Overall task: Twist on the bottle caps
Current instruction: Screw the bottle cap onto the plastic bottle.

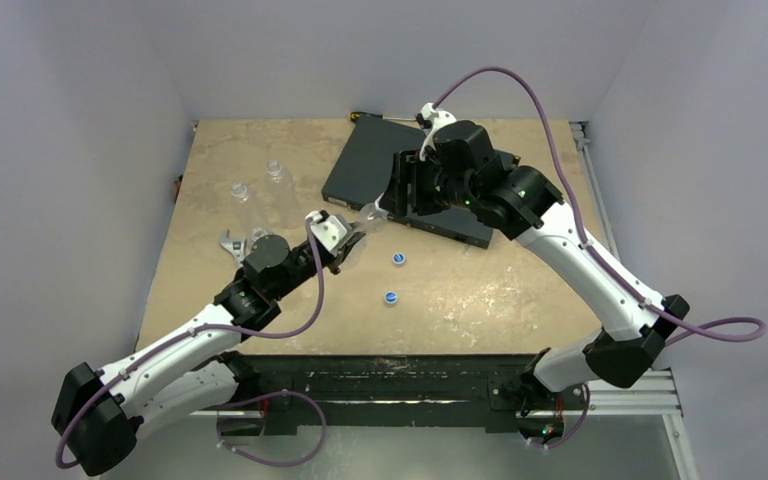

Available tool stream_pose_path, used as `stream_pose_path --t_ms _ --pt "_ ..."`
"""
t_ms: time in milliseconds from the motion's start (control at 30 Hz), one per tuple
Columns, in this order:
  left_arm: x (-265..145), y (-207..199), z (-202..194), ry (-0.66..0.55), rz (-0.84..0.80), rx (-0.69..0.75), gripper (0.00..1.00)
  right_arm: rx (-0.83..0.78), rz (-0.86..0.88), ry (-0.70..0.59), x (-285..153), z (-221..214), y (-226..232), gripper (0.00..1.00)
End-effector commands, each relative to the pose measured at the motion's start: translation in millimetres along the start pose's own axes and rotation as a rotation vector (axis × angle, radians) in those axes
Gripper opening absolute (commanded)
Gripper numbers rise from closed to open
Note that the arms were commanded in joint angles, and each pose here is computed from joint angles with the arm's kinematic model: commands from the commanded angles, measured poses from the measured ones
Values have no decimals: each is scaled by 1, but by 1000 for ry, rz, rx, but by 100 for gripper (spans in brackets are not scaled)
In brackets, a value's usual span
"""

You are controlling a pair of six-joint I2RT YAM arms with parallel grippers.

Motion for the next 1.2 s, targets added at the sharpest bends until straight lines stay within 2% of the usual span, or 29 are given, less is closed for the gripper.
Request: stream_pose_path --t_ms 0,300,767,1000,1167 --pt "1 11 21 -59 40 36 0 -18 22 -67 -11 10 7 60" --pt "1 10 21 -63 37 47 0 16 39 -26 2 5 10 59" --pt "-1 9 20 -61 29 54 0 49 44 -16 10 7 15 40" --pt "-1 7 20 -61 20 52 0 23 69 -40 2 9 15 59" --pt "-2 6 21 -69 5 47 0 -48 107 -46 -5 9 15 57"
Point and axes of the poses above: each gripper's point midway between its finger pads, its own x axis out along the fingers, its own y axis along the line the jaws close on, z = x × y, the point moved 9 cm from there along -x, back along the fingers, and after that the axes turned 14 degrees about x, right-handed, at the moved point
